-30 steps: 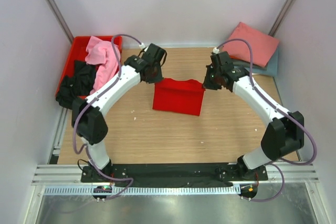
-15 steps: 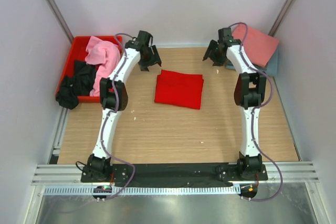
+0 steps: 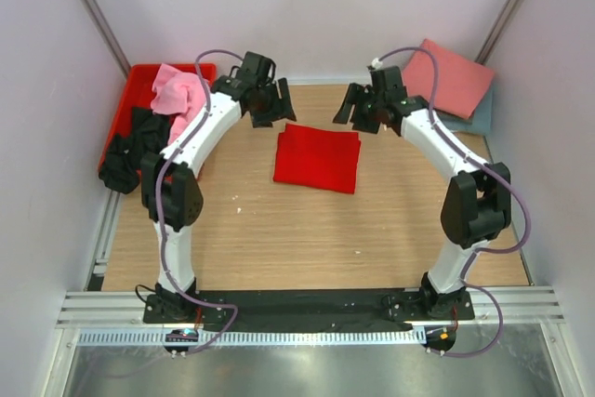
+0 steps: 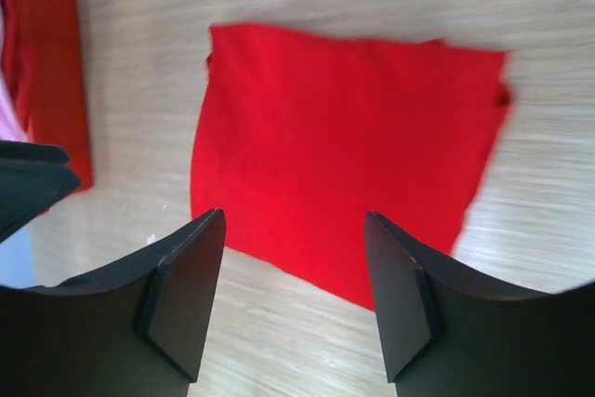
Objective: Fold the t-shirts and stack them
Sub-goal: Fold the tshirt
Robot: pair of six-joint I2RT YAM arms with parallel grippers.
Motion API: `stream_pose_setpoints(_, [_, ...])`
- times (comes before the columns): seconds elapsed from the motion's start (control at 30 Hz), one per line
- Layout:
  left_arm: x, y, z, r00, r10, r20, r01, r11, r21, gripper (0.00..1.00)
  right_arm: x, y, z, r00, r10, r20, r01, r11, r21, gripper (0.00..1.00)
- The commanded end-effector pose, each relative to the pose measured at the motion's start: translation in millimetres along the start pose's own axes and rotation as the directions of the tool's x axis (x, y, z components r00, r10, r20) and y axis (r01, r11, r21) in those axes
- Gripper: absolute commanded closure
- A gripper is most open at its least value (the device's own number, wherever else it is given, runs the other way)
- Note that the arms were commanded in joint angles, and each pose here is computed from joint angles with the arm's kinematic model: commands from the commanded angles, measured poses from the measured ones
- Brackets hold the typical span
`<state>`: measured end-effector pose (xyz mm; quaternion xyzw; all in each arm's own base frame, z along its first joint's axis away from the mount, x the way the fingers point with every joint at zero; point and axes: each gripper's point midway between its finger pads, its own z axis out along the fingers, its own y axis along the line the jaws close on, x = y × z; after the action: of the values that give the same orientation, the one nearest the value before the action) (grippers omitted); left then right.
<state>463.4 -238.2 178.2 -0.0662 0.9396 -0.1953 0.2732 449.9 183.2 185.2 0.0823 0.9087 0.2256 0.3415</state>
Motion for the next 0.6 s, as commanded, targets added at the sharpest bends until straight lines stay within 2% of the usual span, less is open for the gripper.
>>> stream_pose_setpoints(0.0, [20.6,-8.5,5.8,1.000,0.004,-0.002,-0.004,0.998,0.059,0.33,43.2,9.4,27.8,0.992,0.046,-0.114,-0.066,0.982,-0.175,0.35])
stream_pose_setpoints(0.03, [25.9,-16.9,11.4,1.000,0.007,0.002,-0.007,0.996,0.093,0.33,52.7,22.2,30.9,0.990,0.031,-0.139,-0.064,0.968,-0.242,0.40])
stream_pose_setpoints(0.1, [54.6,-19.0,24.1,0.998,-0.007,-0.066,0.016,0.992,0.122,0.34,69.9,43.6,38.8,0.980,0.012,-0.199,-0.088,0.920,-0.381,0.43])
stream_pose_setpoints(0.13, [57.7,-23.6,29.9,0.997,-0.015,-0.070,0.025,0.988,0.150,0.35,70.9,52.1,43.2,0.981,0.006,-0.191,-0.088,0.902,-0.422,0.48])
stream_pose_setpoints(0.2, [76.8,-19.9,42.0,0.993,-0.020,-0.114,0.038,0.987,0.157,0.36,93.1,42.8,60.8,0.967,0.019,-0.253,-0.127,0.900,-0.418,0.50])
stream_pose_setpoints(0.37, [109.9,2.0,76.8,0.981,-0.020,-0.192,0.044,0.992,0.121,0.39,142.6,-5.6,90.0,0.944,0.066,-0.323,-0.149,0.959,-0.240,0.57])
stream_pose_setpoints(0.5, [149.5,23.3,83.3,0.966,-0.011,-0.257,0.030,0.997,0.070,0.42,191.0,-41.9,81.5,0.928,0.096,-0.360,-0.130,0.989,-0.072,0.58])
stream_pose_setpoints(0.57, [163.2,35.7,79.0,0.965,-0.009,-0.264,0.016,1.000,0.026,0.42,199.9,-53.0,71.6,0.930,0.099,-0.355,-0.105,0.994,0.001,0.58])
